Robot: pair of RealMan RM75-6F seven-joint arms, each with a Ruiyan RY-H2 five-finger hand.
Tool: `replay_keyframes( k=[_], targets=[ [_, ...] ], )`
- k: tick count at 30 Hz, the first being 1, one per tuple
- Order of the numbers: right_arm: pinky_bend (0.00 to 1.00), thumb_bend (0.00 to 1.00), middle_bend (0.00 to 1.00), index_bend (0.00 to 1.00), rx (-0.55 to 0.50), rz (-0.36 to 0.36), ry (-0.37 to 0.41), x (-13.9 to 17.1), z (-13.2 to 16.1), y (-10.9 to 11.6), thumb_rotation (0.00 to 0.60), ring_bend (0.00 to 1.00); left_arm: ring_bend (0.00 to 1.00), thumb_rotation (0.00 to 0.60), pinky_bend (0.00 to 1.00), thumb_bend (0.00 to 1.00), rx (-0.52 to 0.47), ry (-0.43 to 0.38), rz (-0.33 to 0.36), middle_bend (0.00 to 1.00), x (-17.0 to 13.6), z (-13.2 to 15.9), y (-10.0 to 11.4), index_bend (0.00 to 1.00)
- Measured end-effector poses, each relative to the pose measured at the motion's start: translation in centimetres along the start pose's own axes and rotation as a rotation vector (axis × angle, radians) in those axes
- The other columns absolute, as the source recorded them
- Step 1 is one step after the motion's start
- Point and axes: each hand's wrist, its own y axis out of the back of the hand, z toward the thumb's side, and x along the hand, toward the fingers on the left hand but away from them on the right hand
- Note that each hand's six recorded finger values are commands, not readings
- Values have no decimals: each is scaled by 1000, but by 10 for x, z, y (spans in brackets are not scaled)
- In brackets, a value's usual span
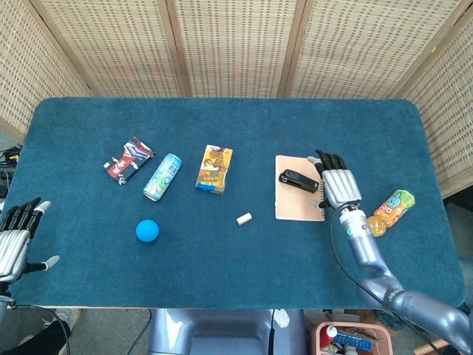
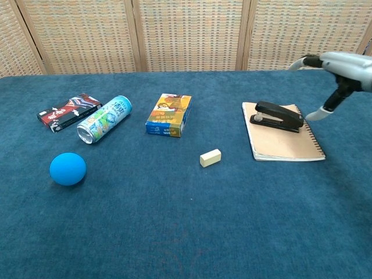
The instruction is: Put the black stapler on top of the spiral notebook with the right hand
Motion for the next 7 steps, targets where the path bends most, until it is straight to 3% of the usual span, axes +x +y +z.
replay_keyframes(
  k=[7],
  targets=[
    [0, 0, 0, 0, -5, -57, -17, 85, -42, 31, 600, 0, 0, 600, 0, 27, -15, -5, 10, 0, -3, 1, -2, 0]
  ],
)
